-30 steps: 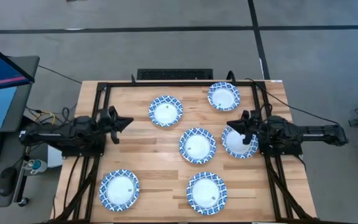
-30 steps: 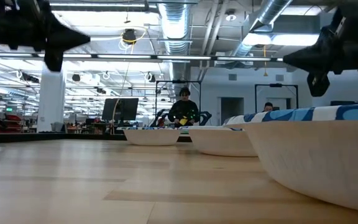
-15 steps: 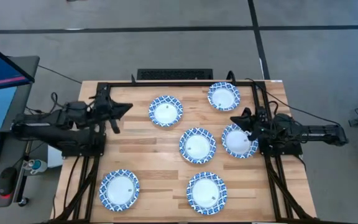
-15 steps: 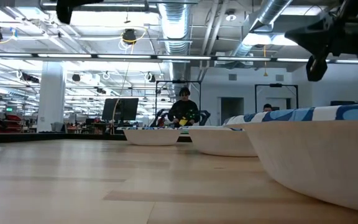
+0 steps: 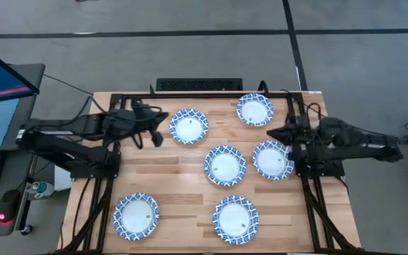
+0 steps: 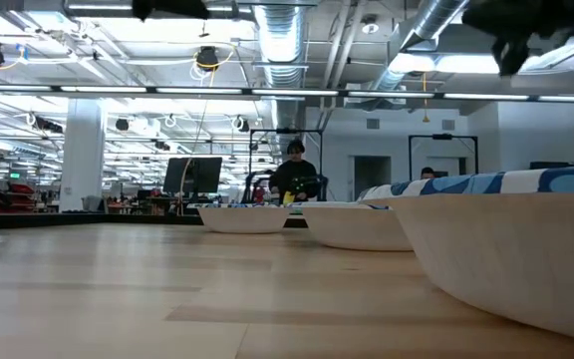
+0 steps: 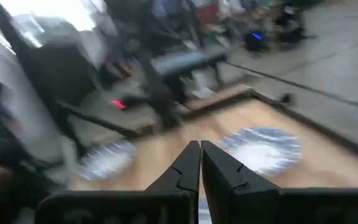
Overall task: Nest bowls inside each other
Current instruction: Stack the white bowl on top of the other white bowl
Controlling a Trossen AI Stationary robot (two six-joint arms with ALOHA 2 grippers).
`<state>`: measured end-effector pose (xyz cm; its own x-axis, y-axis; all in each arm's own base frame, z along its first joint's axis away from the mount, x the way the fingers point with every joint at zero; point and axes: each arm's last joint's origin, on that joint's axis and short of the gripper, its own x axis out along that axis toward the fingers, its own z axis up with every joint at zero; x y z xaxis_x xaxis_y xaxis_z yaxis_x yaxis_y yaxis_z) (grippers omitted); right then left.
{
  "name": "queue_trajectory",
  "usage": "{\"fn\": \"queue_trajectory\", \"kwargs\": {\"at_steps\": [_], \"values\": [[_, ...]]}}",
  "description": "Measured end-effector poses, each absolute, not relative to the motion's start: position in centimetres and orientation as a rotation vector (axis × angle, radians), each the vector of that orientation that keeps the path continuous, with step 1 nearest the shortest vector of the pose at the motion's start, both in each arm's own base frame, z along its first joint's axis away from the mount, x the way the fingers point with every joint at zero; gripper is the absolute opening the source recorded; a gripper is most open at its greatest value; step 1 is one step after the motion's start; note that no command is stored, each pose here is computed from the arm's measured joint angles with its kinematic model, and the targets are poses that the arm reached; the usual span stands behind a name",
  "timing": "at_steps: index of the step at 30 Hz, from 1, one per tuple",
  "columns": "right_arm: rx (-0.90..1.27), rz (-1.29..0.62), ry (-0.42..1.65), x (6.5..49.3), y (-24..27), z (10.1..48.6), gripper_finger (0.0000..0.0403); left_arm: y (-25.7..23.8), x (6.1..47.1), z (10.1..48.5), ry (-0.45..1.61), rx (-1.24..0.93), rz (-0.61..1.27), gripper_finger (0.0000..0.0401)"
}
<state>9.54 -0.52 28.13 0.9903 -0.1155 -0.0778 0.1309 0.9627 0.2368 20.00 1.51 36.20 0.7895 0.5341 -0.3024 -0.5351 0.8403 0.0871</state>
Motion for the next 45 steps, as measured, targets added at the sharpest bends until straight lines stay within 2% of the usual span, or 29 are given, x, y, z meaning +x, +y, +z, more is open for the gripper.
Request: {"fn": "queue_trajectory", "kwargs": {"at_steps": [3, 6, 10, 13, 17, 21, 29, 34, 39, 45], "values": [[0.127, -0.195, 0.185, 9.2, -0.7, 31.5, 0.0037, 1.8, 21.4, 36.5, 0.339, 0.051, 0.551, 0.0000], [0.066, -0.274, 0.341, 9.2, -0.9, 33.7, 0.0037, 2.6, 22.4, 36.6, 0.344, 0.000, 0.589, 0.0000], [0.081, -0.326, 0.565, 9.8, -1.0, 34.5, 0.0037, 3.9, 23.1, 36.8, 0.318, -0.156, 0.604, 0.0000], [0.097, -0.341, 0.660, 10.6, -1.0, 34.5, 0.0037, 4.8, 23.4, 36.7, 0.346, -0.163, 0.546, 0.0000], [0.040, -0.357, 0.701, 11.7, -1.2, 34.3, 0.0037, 5.9, 23.8, 36.0, 0.399, -0.132, 0.545, 0.0000], [-0.020, -0.484, 0.736, 12.8, -1.6, 33.9, 0.0037, 7.3, 24.9, 34.6, 0.469, -0.165, 0.510, 0.0000], [0.054, -0.630, 0.701, 13.7, -2.8, 33.8, 0.0037, 9.7, 31.1, 31.1, 0.391, -0.148, 0.260, 0.0000], [0.118, -0.651, 0.623, 13.9, -3.0, 34.3, 0.0037, 12.2, 34.0, 27.8, 0.343, -0.275, 0.259, 0.0000], [0.165, -0.668, 0.618, 13.9, -3.0, 34.0, 0.0037, 14.1, 34.4, 26.3, 0.342, -0.311, 0.310, 0.0000], [0.162, -0.664, 0.661, 14.5, -3.0, 32.5, 0.0037, 14.5, 33.8, 27.1, 0.317, -0.326, 0.278, 0.0000]]}}
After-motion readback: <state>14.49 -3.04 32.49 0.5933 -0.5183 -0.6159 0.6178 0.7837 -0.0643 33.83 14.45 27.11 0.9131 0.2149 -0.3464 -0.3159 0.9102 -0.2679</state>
